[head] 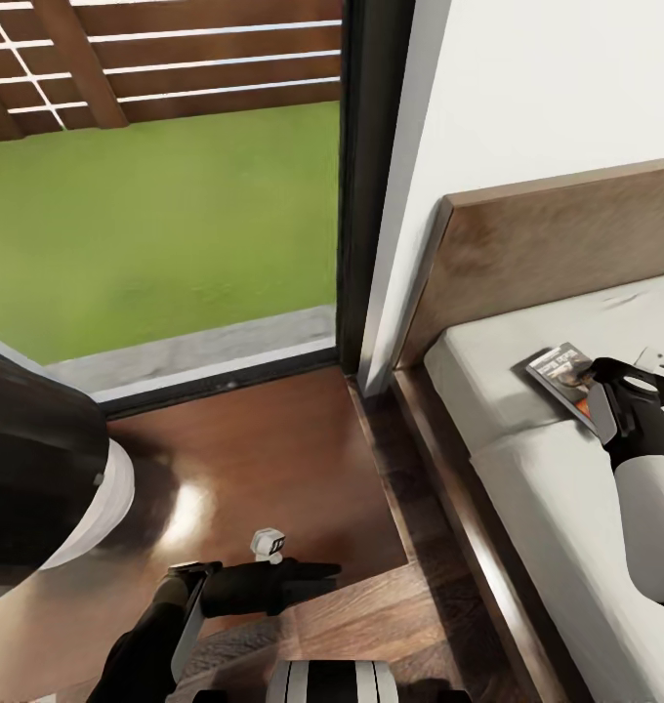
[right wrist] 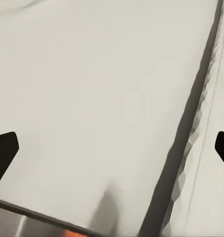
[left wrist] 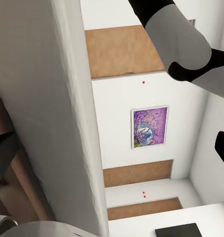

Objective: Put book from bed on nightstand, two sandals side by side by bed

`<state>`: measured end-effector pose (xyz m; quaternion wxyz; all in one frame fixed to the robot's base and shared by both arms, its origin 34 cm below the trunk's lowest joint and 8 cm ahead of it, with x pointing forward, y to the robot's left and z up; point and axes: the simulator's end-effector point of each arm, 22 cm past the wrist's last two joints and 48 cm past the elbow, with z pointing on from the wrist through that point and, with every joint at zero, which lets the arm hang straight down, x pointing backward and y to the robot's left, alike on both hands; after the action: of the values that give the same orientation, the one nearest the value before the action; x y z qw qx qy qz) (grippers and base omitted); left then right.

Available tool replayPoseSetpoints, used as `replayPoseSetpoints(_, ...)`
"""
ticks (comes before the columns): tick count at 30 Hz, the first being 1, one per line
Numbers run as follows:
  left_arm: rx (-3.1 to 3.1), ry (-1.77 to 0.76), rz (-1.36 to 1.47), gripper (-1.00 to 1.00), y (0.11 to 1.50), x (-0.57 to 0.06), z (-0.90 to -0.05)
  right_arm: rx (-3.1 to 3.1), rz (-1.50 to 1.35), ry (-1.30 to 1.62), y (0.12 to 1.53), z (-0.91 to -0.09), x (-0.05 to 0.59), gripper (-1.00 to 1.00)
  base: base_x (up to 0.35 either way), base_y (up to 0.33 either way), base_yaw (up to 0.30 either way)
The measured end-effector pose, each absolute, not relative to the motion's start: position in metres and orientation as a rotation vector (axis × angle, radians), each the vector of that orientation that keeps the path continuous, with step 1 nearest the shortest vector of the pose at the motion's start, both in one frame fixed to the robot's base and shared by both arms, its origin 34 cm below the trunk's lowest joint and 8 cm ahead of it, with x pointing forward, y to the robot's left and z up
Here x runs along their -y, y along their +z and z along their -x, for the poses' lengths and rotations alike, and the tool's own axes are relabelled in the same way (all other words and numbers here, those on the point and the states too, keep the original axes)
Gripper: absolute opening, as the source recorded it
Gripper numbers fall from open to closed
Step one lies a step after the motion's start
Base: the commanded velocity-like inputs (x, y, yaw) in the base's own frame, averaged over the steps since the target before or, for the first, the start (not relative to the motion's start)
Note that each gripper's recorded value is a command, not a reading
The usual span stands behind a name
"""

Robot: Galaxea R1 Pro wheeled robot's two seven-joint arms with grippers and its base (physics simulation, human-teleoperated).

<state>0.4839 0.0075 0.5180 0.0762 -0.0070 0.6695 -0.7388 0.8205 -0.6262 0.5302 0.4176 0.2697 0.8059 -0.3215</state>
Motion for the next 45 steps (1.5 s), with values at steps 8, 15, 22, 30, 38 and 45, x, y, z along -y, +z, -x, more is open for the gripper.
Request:
replayPoseSetpoints(8, -2.006, -2.215, 0.022, 1.0, 0.5182, -0.0075, -0.4841, -2.023, -0.676, -0.809, 0.53, -0.8201, 0.6264, 1.0, -0.001, 0.0, 0.0)
replayPoseSetpoints(15, -2.004, -2.216, 0.024, 1.0, 0.5183, -0.0076, -0.4844, -2.021, -0.676, -0.812, 0.5287, -0.8194, 0.6268, 1.0, -0.144, 0.0, 0.0)
replayPoseSetpoints(22, -2.004, -2.216, 0.024, 1.0, 0.5184, -0.0076, -0.4844, -2.025, -0.677, -0.807, 0.5293, -0.8201, 0.626, 1.0, -0.013, 0.0, 0.0)
replayPoseSetpoints(30, -2.004, -2.216, 0.024, 1.0, 0.5183, -0.0076, -0.4844, -2.025, -0.675, -0.807, 0.5292, -0.8204, 0.6256, 1.0, -0.047, 0.0, 0.0)
replayPoseSetpoints(38, -2.004, -2.216, 0.024, 1.0, 0.5184, -0.0076, -0.4844, -2.022, -0.675, -0.807, 0.5304, -0.8207, 0.6259, 1.0, -0.105, 0.0, 0.0)
replayPoseSetpoints(45, -2.004, -2.216, 0.024, 1.0, 0.5184, -0.0076, -0.4844, -2.022, -0.677, -0.806, 0.5302, -0.8208, 0.6258, 1.0, -0.003, 0.0, 0.0)
